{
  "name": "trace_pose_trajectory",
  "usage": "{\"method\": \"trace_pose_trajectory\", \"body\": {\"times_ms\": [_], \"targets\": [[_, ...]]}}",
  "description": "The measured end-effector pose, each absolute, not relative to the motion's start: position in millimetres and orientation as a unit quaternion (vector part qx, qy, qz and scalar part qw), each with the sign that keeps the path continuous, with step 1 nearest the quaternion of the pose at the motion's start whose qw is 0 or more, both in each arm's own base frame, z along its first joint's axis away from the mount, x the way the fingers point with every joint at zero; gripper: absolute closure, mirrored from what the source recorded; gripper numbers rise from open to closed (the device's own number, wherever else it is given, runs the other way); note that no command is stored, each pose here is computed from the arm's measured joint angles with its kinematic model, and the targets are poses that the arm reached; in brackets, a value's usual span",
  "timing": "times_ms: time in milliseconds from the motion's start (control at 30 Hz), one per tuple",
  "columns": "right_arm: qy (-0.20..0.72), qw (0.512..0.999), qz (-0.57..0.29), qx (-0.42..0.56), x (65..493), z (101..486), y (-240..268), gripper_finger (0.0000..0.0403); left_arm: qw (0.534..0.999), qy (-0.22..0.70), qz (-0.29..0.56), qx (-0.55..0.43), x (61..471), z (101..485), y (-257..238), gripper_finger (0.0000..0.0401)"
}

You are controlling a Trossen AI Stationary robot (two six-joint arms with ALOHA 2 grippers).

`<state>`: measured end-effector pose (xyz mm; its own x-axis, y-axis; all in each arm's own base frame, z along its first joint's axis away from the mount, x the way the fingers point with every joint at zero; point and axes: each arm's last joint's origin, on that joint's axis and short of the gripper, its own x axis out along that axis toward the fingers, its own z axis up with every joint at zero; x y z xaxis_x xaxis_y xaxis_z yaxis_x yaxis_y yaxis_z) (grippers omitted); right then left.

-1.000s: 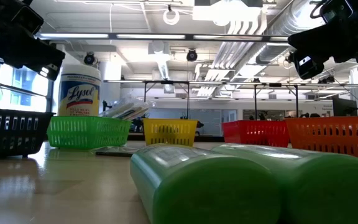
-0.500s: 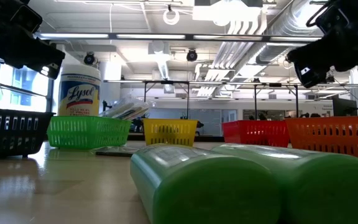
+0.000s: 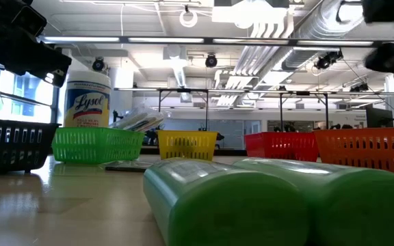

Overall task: Pick & Place Travel size toiletries
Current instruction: Put the blue razor into the black basket

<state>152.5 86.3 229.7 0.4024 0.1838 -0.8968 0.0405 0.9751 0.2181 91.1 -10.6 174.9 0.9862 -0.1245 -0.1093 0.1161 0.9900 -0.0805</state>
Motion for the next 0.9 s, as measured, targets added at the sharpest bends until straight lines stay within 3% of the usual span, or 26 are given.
{"method": "trace_pose_trajectory", "body": {"times_ms": [200,300,433,733,900], "targets": [[0.701,0.704,-0.036,0.112,148.0,204.0,92.1,0.0400,0.996,0.057,-0.061,-0.037,91.1,174.8,-10.6,0.0401],[0.735,0.670,-0.049,0.092,146.6,195.1,96.2,0.0398,0.996,0.056,-0.061,-0.037,91.1,175.0,-10.6,0.0401],[0.758,0.650,-0.034,0.052,145.4,187.0,103.1,0.0363,0.996,0.056,-0.061,-0.039,91.1,175.1,-10.7,0.0401],[0.761,0.646,-0.028,-0.051,139.5,178.0,113.3,0.0219,0.996,0.056,-0.061,-0.041,91.1,175.2,-10.7,0.0401],[0.764,0.641,-0.017,-0.072,130.8,170.3,115.9,0.0197,0.995,0.056,-0.060,-0.050,91.2,175.1,-10.7,0.0401]]}}
